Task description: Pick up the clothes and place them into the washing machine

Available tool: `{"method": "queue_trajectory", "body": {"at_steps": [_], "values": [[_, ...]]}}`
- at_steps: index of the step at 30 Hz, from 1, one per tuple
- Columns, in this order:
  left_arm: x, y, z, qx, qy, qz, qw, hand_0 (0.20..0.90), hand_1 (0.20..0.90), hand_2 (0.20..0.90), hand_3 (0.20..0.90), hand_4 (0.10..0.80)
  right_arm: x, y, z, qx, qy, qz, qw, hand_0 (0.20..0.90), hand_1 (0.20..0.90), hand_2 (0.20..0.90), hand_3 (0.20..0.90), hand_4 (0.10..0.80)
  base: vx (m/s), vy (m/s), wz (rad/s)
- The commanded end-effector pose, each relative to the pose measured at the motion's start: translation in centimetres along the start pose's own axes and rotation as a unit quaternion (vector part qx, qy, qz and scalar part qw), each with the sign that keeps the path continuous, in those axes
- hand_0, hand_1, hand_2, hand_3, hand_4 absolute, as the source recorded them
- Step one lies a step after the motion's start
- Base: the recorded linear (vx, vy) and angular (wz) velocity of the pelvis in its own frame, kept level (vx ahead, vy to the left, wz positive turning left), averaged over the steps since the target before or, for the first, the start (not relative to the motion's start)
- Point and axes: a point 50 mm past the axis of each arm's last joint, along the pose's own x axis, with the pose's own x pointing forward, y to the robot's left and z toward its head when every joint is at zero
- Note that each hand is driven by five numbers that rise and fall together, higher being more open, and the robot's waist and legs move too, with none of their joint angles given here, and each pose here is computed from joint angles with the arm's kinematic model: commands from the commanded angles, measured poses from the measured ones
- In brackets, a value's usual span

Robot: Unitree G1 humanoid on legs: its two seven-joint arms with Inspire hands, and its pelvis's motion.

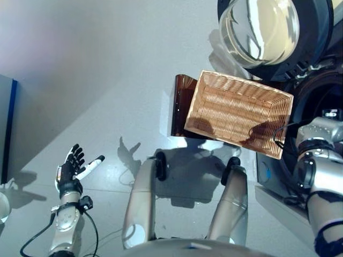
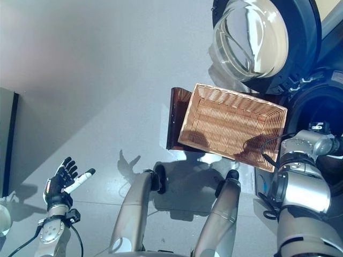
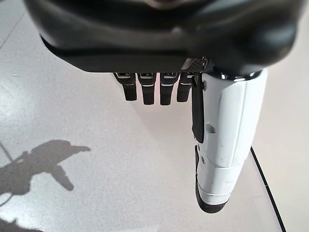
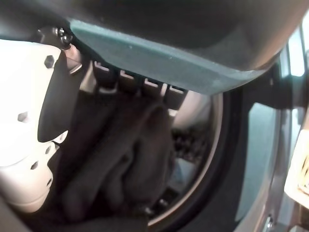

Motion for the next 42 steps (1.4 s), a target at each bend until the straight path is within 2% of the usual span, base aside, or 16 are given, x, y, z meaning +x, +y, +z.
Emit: {"method": "queue_trajectory", "body": {"at_steps": [1,8,20,36,42], "values": [[0.1,3.9,1.7,0.023,-0.041,0.053,0.998,0.9,0.9,0.9,0.9,0.8,-0.3,4.7,4.9,0.016,-0.12,0.125,0.985,0.9,0.9,0.9,0.9,0.8,0.0,0.0,0.0],[0.1,3.8,1.9,0.02,-0.046,0.052,0.997,0.9,0.9,0.9,0.9,0.8,-0.6,4.4,4.2,0.006,-0.115,0.137,0.984,0.9,0.9,0.9,0.9,0.8,0.0,0.0,0.0],[0.2,3.8,2.1,0.004,-0.054,0.058,0.997,0.9,0.9,0.9,0.9,0.8,-2.2,2.8,0.3,-0.041,-0.066,0.19,0.979,0.9,0.9,0.9,0.9,0.8,0.002,0.0,-0.01],[0.5,2.7,2.8,-0.022,-0.08,0.048,0.995,0.9,0.9,0.9,0.9,0.8,-3.2,-3.9,-3.5,-0.077,0.001,0.181,0.98,0.9,0.9,0.9,0.9,0.8,0.027,-0.009,0.01],[0.4,2.5,2.6,-0.026,-0.077,0.047,0.996,0.9,0.9,0.9,0.9,0.8,-3.5,-5.1,-4.4,-0.088,0.02,0.177,0.98,0.9,0.9,0.9,0.9,0.8,0.042,0.001,-0.01]]}}
